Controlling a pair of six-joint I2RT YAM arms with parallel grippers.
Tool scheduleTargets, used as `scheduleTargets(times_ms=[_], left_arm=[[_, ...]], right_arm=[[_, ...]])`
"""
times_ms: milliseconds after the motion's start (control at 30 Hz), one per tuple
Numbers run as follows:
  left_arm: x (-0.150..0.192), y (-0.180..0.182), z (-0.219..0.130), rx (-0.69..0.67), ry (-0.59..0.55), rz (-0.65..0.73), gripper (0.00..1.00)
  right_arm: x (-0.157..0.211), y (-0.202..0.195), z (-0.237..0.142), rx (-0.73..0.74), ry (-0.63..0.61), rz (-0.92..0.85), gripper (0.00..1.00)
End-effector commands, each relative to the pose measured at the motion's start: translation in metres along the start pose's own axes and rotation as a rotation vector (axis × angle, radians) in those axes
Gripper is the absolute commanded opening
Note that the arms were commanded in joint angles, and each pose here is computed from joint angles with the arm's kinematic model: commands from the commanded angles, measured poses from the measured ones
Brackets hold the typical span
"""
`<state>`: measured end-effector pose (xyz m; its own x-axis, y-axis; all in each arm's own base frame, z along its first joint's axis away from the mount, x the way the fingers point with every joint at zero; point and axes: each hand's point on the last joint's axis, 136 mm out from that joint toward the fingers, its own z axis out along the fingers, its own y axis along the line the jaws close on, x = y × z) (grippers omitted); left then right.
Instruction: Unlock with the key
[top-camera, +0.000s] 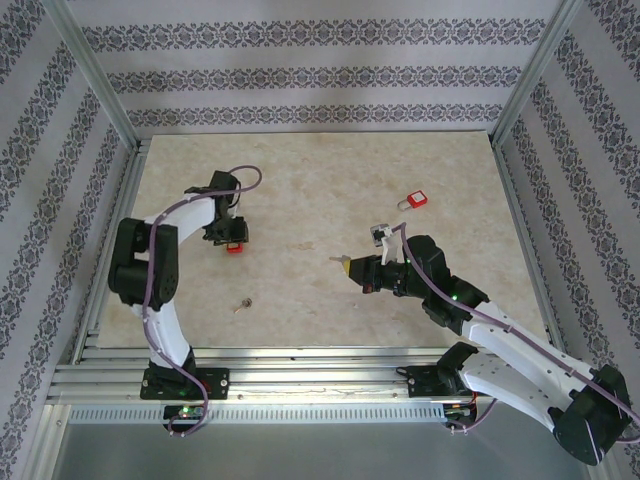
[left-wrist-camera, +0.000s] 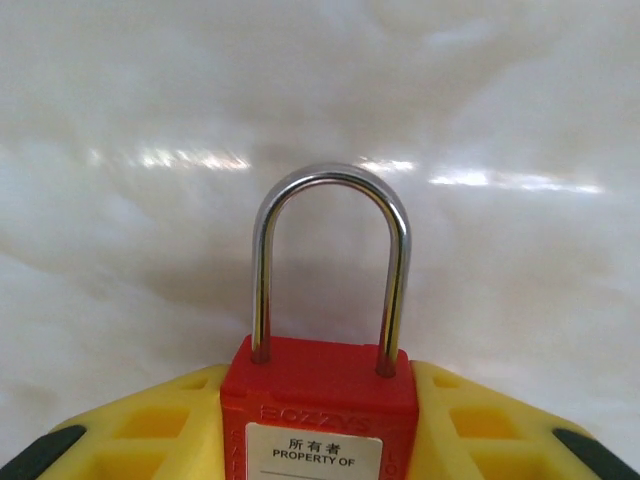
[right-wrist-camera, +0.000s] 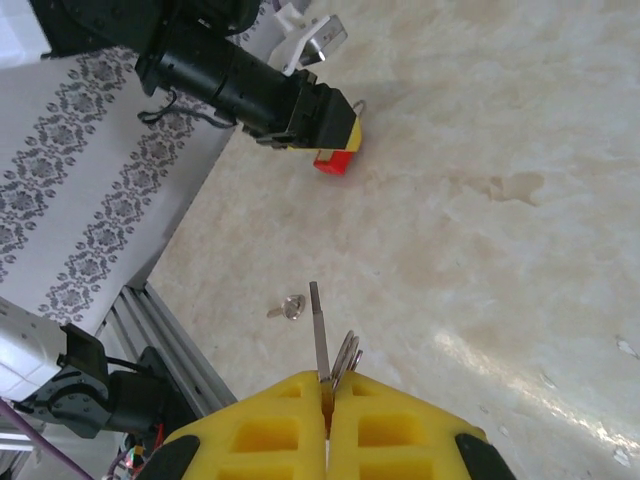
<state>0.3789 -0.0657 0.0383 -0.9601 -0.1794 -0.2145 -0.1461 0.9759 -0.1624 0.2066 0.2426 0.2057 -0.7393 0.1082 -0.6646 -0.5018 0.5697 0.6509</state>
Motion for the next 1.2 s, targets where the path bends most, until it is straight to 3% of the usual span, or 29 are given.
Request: scheduleTargets(times_ms=[0, 167, 267, 467, 800, 1000, 1167], left_arm=[[-0.032, -0.060, -0.056, 0.408, -0.166, -0.182, 0.05], [-0.064, -0.107, -0.138, 0.841, -0.330, -0.416, 0.00], [-0.066, -0.127, -0.170, 1.023, -0.327, -0.496, 0.00], [-0.051, -0.145, -0.201, 1.259, -0.288, -0.628, 0.00], [-0.023, -0.153, -0.234, 1.367, -0.294, -0.762, 0.00], [-0.006, -0.158, -0.234, 1.323, -0.280, -0.800, 0.00], [0.000, -0.152, -0.231, 1.286, -0.281, -0.832, 0.00]], right_arm=[[-0.026, 0.022, -0.007, -0.045, -0.125, -0.095, 0.00], [-0.058, 0.048, -0.010, -0.066, -0.231, -0.225, 0.00], [-0.068, 0.068, -0.004, -0.072, -0.244, -0.333, 0.00], [-0.073, 0.087, 0.025, -0.070, -0.240, -0.417, 0.00], [-0.088, 0.079, 0.049, 0.021, -0.312, -0.464, 0.00], [-0.099, 0.085, 0.045, 0.054, -0.417, -0.511, 0.00], [-0.096, 0.088, 0.053, 0.059, -0.416, -0.538, 0.00]])
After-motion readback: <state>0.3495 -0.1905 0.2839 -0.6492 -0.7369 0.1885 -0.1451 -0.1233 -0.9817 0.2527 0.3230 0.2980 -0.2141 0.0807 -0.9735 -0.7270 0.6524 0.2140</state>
